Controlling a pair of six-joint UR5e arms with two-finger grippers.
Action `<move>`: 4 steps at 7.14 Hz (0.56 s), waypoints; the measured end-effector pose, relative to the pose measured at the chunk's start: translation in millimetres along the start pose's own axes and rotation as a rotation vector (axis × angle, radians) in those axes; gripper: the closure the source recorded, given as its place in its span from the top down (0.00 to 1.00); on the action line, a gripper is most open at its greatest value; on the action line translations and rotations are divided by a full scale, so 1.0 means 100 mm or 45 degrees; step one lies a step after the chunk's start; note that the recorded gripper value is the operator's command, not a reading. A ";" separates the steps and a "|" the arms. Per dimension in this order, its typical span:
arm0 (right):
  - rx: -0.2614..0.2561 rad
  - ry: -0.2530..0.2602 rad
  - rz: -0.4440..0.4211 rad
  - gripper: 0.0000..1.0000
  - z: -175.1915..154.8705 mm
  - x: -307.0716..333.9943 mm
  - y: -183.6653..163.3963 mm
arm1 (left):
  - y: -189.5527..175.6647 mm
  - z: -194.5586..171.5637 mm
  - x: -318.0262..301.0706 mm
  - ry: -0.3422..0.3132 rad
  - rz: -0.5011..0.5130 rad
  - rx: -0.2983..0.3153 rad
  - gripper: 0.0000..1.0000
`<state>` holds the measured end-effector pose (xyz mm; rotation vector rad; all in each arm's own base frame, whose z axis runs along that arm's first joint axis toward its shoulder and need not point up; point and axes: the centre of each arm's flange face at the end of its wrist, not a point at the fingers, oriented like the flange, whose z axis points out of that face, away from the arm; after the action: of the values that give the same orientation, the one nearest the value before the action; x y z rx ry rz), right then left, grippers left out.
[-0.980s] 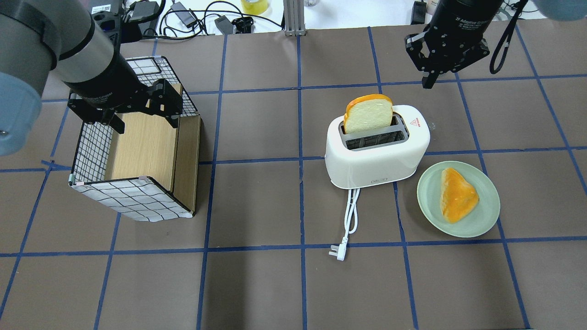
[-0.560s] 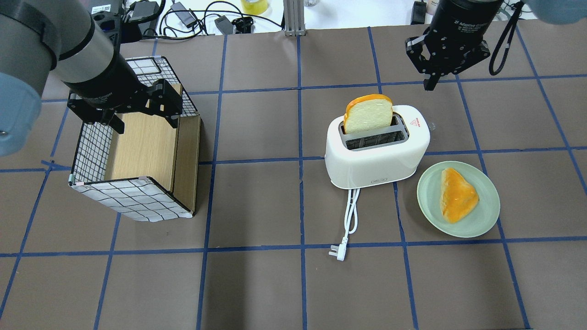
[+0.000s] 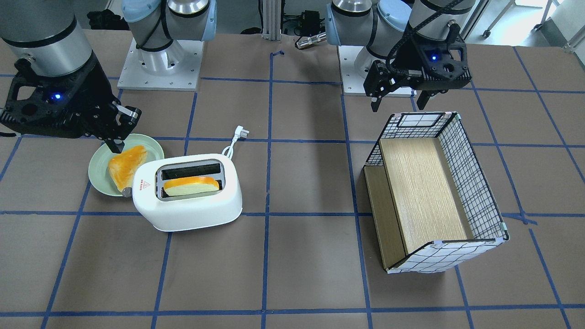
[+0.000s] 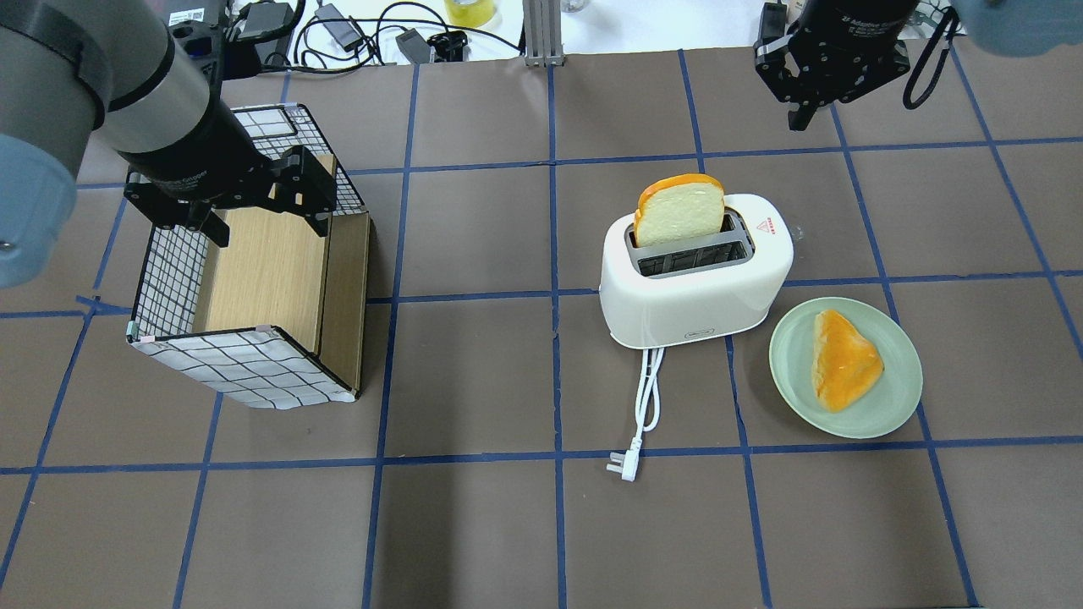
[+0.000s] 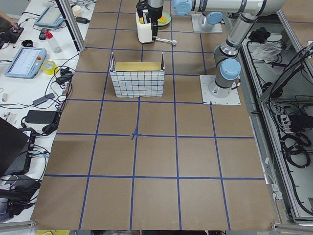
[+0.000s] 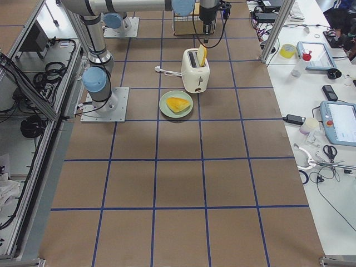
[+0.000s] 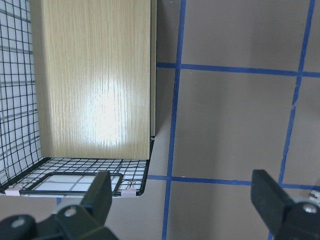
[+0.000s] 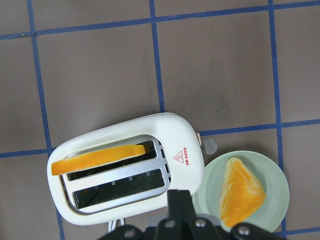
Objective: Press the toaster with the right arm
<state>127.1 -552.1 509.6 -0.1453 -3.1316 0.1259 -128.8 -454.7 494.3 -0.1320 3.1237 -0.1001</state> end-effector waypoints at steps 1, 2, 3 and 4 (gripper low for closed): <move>0.001 -0.027 0.002 0.00 0.00 -0.02 0.00 | 0.00 0.00 0.00 0.000 0.000 0.000 1.00; -0.002 -0.056 0.007 0.00 0.01 -0.04 0.00 | 0.00 0.00 0.00 0.000 0.000 0.000 1.00; -0.005 -0.066 0.011 0.00 0.02 -0.05 0.00 | 0.00 0.00 0.00 0.000 0.000 0.000 1.00; -0.007 -0.067 0.013 0.99 0.02 -0.05 0.00 | 0.00 0.00 0.00 0.000 0.000 0.000 1.00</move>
<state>132.0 -552.3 507.5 -0.1606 -3.1844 0.1226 -128.8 -454.7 494.3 -0.1319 3.1238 -0.1001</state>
